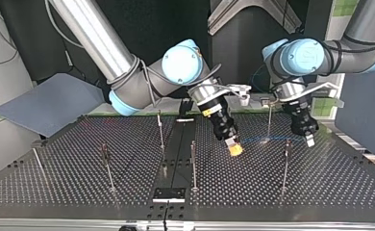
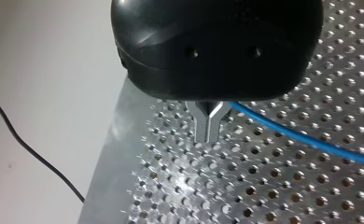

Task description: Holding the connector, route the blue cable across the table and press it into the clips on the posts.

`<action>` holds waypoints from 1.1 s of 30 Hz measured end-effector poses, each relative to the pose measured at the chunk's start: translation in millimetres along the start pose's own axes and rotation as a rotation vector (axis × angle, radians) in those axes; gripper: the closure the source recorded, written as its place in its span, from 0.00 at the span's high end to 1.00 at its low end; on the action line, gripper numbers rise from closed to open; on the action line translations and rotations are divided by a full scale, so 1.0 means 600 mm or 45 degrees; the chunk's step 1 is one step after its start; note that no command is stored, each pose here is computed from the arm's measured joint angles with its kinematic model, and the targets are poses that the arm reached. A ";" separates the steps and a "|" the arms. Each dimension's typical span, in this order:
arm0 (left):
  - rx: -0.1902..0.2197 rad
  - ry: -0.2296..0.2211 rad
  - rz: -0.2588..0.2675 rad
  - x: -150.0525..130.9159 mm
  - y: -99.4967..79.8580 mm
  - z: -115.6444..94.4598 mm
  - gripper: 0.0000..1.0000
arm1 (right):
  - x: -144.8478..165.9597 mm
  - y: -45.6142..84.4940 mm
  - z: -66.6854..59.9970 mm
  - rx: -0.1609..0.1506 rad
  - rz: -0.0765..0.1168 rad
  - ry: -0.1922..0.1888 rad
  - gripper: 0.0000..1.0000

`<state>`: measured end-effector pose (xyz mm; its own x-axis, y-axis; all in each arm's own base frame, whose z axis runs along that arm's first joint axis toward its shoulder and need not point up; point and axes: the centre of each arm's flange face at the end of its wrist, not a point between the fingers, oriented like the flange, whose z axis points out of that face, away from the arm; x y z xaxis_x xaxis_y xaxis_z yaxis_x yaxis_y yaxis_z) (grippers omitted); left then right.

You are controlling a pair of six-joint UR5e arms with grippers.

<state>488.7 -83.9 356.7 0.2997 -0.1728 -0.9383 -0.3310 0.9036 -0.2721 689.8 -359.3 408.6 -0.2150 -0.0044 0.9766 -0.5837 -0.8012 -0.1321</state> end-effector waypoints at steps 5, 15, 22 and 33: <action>-0.008 0.023 0.017 0.001 0.001 -0.005 0.00 | 0.000 0.001 -0.001 -0.005 0.001 -0.006 0.00; 0.001 0.003 0.009 -0.001 -0.001 -0.002 0.00 | -0.002 0.011 -0.001 -0.042 0.015 -0.013 0.00; 0.052 -0.024 -0.009 0.015 0.004 0.028 0.00 | -0.002 0.026 0.001 -0.066 0.015 -0.011 0.00; 0.102 -0.096 -0.048 0.007 0.024 0.083 0.00 | 0.000 0.047 0.004 -0.086 0.005 -0.008 0.00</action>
<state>530.0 -52.1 359.6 0.3778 -0.1801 -0.9082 -0.2465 0.9259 -0.2861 675.5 -383.3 405.1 -0.2122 -0.0116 0.9772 -0.6347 -0.7587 -0.1468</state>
